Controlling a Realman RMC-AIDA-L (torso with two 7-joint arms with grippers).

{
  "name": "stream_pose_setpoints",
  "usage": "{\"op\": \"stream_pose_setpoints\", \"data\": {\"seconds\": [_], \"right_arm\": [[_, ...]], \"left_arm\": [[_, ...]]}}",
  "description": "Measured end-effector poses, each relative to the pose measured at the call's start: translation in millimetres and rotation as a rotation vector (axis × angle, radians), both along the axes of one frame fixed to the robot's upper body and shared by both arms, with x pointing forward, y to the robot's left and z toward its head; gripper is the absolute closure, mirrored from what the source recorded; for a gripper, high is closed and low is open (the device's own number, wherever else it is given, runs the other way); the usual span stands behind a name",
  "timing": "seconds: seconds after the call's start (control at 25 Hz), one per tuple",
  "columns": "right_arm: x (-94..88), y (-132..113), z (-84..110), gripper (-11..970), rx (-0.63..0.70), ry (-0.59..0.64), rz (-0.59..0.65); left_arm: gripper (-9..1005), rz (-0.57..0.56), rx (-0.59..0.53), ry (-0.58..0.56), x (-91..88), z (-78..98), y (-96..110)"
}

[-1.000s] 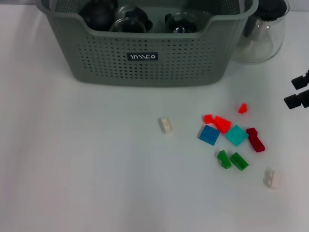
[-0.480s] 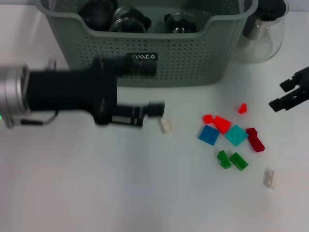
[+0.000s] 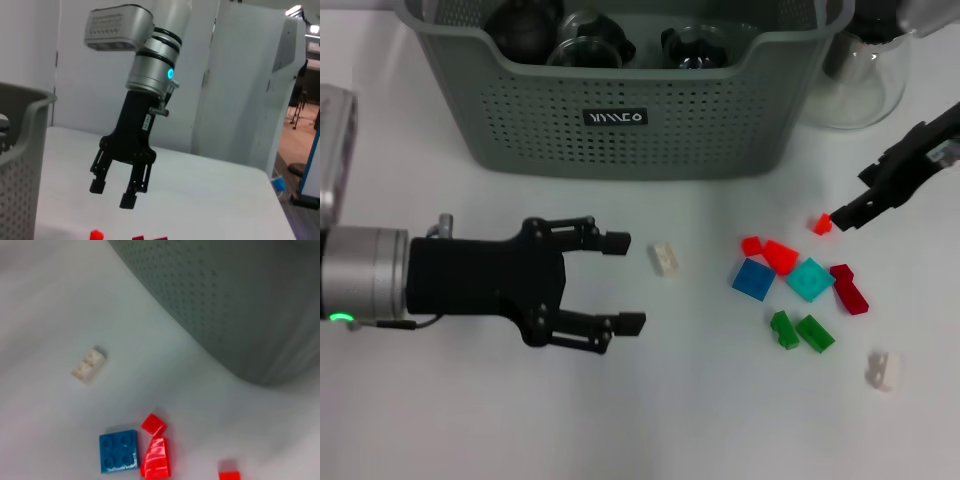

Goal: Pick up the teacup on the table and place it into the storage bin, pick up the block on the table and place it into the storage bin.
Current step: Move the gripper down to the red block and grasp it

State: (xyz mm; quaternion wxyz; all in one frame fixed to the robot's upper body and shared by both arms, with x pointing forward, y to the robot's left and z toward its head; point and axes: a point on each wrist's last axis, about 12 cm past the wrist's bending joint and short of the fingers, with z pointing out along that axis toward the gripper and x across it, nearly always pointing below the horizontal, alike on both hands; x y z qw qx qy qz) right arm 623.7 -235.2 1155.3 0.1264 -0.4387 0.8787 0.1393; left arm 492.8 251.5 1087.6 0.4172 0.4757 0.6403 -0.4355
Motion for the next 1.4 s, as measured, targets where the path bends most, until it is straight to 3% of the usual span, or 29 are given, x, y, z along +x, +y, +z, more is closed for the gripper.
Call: {"op": "stream_pose_setpoints", "data": {"seconds": [0.24,0.88,1.4], "right_arm": [[1.2,17.6,-14.0,121,-0.069,-0.008,-0.018],[4.8,25.5,-28.2,135,-0.106,-0.009,-0.038],[6.7,38.3,-35.2,220,-0.12,-0.038,-0.013]], "left_arm": [[128,0.006,0.024,-0.027,2.0,-11.5,-4.4],[130,0.1,0.154,-0.015,20.5,-35.2,-12.9],[129,0.111,0.168,-0.009,23.1,-38.8,-15.4]]}}
